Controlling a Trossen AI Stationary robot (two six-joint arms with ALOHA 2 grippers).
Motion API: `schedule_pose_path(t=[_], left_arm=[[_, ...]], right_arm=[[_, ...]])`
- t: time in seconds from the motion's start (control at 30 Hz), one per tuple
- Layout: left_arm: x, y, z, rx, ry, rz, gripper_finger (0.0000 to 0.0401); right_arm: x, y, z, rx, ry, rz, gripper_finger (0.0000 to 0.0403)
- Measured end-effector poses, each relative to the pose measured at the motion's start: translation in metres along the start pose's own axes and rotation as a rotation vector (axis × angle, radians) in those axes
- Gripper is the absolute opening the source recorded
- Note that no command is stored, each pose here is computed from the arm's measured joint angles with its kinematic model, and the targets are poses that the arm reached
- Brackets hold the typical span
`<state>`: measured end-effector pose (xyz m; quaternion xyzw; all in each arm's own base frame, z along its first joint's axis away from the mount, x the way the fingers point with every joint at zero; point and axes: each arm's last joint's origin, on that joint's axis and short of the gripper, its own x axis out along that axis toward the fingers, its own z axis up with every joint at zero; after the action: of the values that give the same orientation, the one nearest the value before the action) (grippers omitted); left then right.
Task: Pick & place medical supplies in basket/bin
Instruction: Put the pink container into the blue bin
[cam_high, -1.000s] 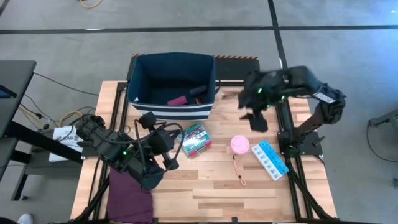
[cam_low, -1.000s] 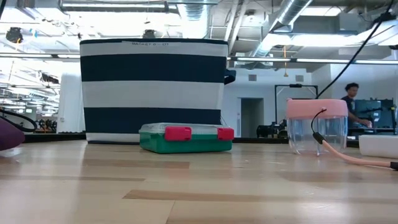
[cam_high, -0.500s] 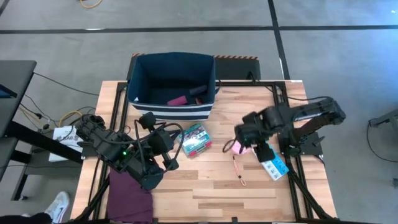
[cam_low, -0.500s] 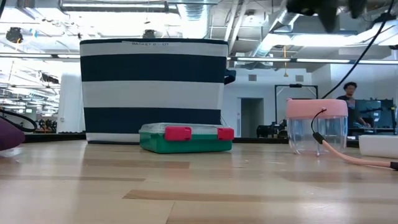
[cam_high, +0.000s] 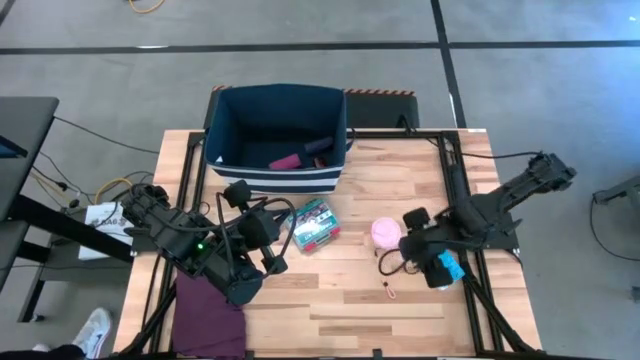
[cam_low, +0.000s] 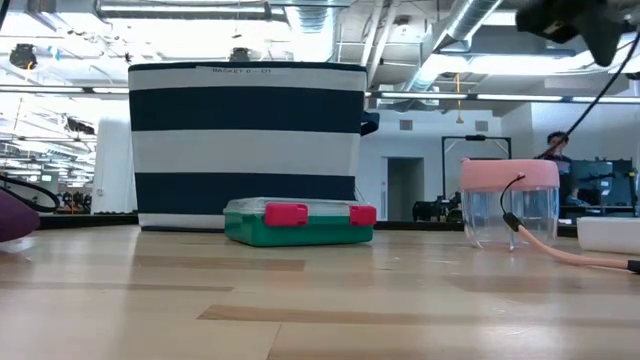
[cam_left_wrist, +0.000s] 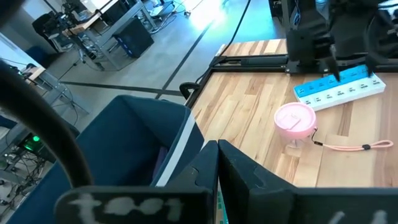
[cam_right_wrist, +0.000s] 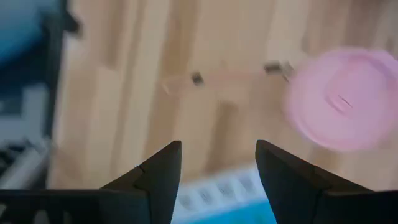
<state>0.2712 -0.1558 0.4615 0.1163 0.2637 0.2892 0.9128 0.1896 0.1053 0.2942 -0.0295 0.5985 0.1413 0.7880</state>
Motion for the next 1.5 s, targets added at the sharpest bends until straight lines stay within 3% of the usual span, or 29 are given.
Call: schedule_pose_path(t=[0.13,0.33,0.5,0.93,1.5], left_arm=[[0.000,0.000,0.000,0.000,0.000,0.000,0.0000],[0.000,0.000,0.000,-0.001,-0.002,0.003,0.0000],[0.000,0.000,0.000,-0.019,-0.002,0.003,0.0000],[0.000,0.000,0.000,-0.079,-0.003,0.005,0.0000],[0.000,0.000,0.000,-0.071,-0.006,0.010,0.0000]], right_arm=[[0.016,0.011,-0.010,0.018,-0.154,0.082,0.0198],[0.059,0.026,-0.031,0.043,-0.225,0.173,0.0198],[0.086,0.037,-0.028,0.061,-0.331,0.252,0.0198],[0.158,0.048,-0.026,0.104,-0.142,0.116,0.0198],[0.171,0.046,-0.020,0.127,-0.150,0.031,0.0198]])
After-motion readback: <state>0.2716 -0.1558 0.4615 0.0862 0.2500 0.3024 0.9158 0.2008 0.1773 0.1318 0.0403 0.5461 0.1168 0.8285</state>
